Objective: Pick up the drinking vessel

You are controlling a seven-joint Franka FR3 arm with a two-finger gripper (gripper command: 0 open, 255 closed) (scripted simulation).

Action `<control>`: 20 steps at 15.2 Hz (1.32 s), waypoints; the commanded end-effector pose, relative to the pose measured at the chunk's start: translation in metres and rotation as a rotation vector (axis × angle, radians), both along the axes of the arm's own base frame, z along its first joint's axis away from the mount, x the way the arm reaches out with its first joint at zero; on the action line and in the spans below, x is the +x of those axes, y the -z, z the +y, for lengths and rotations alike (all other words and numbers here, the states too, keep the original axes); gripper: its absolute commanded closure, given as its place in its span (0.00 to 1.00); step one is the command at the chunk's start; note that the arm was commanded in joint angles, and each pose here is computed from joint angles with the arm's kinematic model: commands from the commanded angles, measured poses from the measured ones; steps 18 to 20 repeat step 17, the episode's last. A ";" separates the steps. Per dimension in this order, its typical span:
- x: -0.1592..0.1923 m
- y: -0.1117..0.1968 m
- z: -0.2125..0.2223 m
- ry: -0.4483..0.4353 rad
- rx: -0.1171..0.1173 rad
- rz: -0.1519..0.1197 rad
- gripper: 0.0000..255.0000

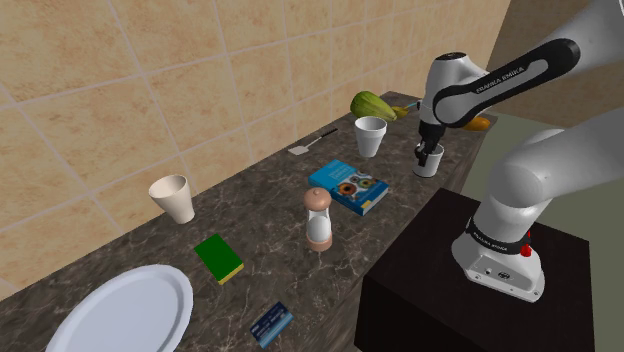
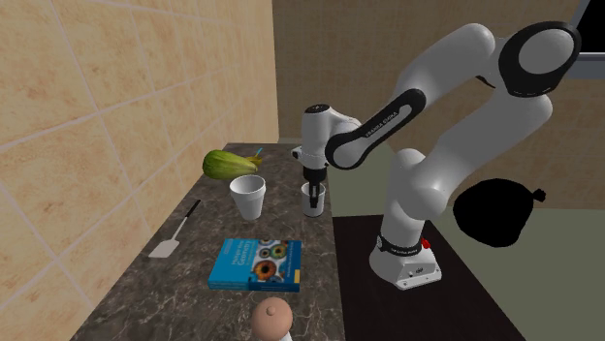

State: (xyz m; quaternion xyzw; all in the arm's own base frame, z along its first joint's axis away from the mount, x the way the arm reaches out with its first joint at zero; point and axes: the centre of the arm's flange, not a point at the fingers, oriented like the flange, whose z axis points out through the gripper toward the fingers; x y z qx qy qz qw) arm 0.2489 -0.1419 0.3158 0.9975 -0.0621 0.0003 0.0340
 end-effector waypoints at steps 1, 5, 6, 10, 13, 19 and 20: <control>0.000 -0.005 0.000 0.000 0.000 0.001 1.00; 0.000 -0.027 0.000 0.000 0.000 0.001 1.00; 0.000 -0.032 0.000 0.000 0.000 0.001 1.00; 0.000 -0.053 0.000 0.000 0.000 0.001 1.00; 0.000 -0.069 0.000 0.000 0.000 0.001 1.00; 0.000 -0.080 0.000 0.000 0.000 0.001 1.00; 0.000 -0.080 0.000 0.000 0.000 0.001 1.00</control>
